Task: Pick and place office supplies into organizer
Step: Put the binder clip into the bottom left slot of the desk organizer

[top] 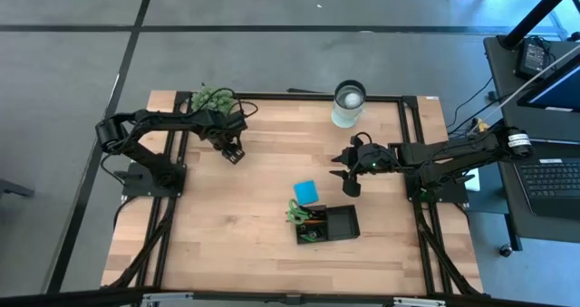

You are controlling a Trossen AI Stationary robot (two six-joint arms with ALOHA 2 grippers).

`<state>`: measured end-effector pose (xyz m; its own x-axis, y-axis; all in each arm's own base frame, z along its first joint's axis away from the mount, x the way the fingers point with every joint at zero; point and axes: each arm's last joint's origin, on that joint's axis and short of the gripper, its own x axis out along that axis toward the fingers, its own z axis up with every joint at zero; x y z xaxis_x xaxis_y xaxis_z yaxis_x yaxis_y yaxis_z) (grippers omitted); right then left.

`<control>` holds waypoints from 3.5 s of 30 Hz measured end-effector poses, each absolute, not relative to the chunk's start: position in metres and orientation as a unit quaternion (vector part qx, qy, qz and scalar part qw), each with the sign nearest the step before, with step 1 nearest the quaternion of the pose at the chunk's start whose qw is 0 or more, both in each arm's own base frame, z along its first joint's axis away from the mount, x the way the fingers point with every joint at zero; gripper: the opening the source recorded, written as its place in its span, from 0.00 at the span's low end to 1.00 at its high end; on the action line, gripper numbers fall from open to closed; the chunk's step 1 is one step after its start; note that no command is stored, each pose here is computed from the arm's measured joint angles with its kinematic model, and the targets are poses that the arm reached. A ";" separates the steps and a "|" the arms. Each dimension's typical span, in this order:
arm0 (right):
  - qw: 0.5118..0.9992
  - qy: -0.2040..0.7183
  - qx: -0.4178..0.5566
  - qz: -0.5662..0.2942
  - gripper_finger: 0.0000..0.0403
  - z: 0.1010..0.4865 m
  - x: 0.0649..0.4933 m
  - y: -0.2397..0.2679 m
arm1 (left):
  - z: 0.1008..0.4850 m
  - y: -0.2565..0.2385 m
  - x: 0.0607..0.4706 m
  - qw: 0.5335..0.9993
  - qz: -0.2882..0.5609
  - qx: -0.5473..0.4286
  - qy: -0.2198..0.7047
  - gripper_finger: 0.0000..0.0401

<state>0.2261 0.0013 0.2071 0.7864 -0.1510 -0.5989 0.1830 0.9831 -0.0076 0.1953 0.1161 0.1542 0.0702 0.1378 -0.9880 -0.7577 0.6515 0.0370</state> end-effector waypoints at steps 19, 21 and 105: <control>0.945 0.314 0.025 -0.088 0.47 0.207 0.226 0.001 | 0.154 0.114 0.194 0.688 0.285 -0.243 0.621 0.40; 0.945 0.314 0.025 -0.088 0.47 0.207 0.226 0.001 | 0.154 0.114 0.194 0.689 0.282 -0.240 0.622 0.37; 0.941 0.309 0.085 -0.108 0.47 0.207 0.226 0.001 | 0.216 -0.211 0.261 0.995 -0.008 -0.099 0.019 0.01</control>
<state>0.2260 0.0014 0.2070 0.7856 -0.1503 -0.6003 0.2557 0.9622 0.0937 0.2614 -0.2111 0.2157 0.9991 -0.0197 -0.0364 0.0121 0.9803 -0.1970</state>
